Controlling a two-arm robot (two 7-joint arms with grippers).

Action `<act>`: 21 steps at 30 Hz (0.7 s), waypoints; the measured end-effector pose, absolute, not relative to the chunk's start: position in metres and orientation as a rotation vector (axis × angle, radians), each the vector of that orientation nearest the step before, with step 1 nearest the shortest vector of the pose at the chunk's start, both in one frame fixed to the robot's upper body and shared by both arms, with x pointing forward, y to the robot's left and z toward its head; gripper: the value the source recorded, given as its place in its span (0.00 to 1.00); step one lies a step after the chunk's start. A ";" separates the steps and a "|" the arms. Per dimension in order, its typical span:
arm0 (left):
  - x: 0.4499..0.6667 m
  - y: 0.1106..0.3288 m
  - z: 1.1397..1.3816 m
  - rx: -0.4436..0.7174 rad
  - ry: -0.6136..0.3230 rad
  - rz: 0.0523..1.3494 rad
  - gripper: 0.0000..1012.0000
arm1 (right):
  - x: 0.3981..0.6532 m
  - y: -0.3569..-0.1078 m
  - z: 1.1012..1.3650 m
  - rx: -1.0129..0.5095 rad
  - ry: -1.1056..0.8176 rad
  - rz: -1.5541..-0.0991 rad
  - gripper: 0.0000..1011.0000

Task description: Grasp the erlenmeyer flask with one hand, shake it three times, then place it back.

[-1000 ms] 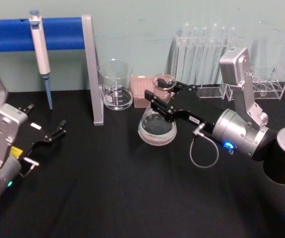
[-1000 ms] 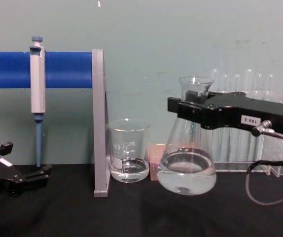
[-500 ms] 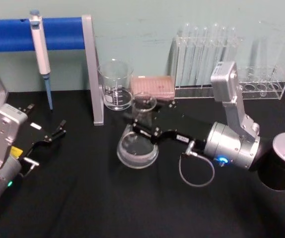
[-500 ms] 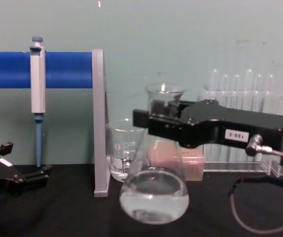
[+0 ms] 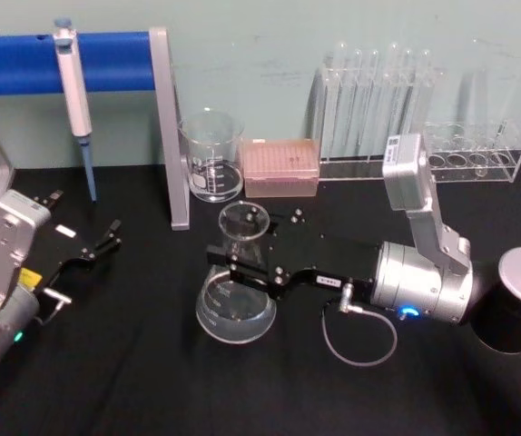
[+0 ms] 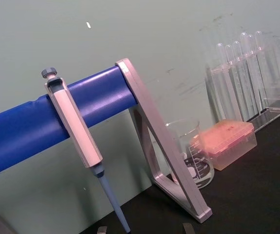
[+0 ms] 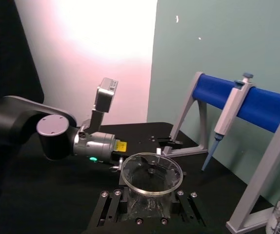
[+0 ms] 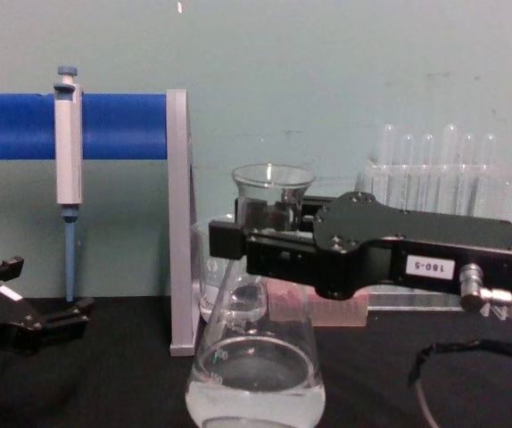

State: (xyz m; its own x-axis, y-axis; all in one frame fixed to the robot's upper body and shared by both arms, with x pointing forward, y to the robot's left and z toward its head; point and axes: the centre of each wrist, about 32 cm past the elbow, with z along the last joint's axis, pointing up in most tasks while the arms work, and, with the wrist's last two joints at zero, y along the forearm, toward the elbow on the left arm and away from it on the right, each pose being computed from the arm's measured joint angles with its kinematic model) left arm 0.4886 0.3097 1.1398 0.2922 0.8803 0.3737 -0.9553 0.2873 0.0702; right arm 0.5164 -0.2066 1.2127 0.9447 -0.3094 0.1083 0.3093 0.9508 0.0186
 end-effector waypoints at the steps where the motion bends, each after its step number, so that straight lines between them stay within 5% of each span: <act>1: 0.489 0.310 1.140 0.304 -0.285 1.248 0.99 | 0.516 -0.207 1.213 -0.001 -0.110 -0.308 0.45; 21: 0.489 0.310 1.140 0.304 -0.285 1.248 0.99 | 0.521 -0.207 1.210 -0.001 -0.107 -0.375 0.45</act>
State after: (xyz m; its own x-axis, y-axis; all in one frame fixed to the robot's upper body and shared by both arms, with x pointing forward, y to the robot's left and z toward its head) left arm 0.4886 0.3097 1.1398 0.2922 0.8803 0.3738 -0.9553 0.2873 0.0703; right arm 0.5209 -0.2070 1.2104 0.9251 -0.3652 0.1042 0.3653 0.9307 0.0186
